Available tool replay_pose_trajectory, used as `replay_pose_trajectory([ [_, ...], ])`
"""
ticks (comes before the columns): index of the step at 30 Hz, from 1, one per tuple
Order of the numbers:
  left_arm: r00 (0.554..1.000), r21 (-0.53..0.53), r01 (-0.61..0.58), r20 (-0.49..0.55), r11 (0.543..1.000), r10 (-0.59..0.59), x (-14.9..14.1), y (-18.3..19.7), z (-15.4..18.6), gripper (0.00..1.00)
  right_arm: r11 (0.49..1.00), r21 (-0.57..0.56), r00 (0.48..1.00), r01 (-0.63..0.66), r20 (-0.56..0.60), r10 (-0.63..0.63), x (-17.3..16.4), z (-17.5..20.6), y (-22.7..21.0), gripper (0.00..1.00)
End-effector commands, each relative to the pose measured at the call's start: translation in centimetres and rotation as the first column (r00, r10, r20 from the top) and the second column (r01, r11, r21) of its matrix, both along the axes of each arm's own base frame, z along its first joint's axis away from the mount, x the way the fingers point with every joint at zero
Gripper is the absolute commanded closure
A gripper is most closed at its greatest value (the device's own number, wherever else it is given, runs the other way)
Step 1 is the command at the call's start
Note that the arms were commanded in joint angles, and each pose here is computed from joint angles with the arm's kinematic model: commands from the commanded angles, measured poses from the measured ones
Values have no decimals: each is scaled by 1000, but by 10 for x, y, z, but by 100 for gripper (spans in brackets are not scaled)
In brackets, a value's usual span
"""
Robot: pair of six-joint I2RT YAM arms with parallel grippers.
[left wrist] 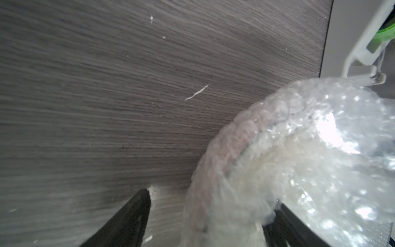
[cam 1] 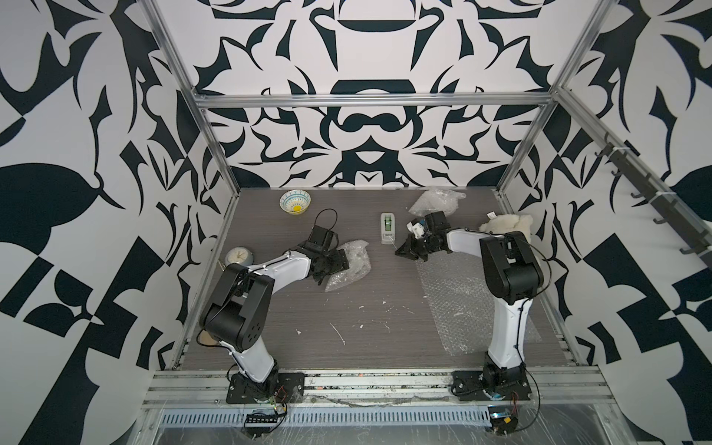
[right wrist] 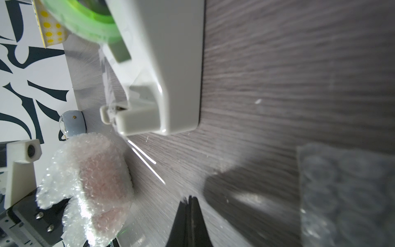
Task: Wrap bowls in bubble wrap
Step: Tear off the tape using the Tape Cutter.
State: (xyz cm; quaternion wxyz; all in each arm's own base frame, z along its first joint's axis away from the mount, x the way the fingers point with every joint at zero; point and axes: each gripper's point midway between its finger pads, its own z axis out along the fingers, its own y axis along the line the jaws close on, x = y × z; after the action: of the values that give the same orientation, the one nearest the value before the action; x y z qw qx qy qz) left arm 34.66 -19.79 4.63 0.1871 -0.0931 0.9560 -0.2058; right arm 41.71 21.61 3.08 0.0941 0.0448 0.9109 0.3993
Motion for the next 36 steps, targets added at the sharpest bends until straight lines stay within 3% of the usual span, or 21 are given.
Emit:
replay_pose_trajectory([
  [1, 1000, 14, 10, -24, 1000, -10, -9, 3, -7, 17, 1000, -18, 995, -9, -96, 7, -27, -5, -4, 100],
  [17, 1000, 11, 9, -28, 1000, -9, -9, 0, -10, 17, 997, 55, 992, -53, -115, 59, -36, -18, 48, 100],
  [29, 1000, 15, 11, -27, 1000, -11, -9, 0, -11, 17, 1000, -16, 991, 8, -135, -11, -38, -28, -4, 100],
  [36, 1000, 13, 14, -27, 1000, -13, -9, -1, -10, 17, 1000, -22, 990, 18, -137, -21, -35, -27, -11, 100],
])
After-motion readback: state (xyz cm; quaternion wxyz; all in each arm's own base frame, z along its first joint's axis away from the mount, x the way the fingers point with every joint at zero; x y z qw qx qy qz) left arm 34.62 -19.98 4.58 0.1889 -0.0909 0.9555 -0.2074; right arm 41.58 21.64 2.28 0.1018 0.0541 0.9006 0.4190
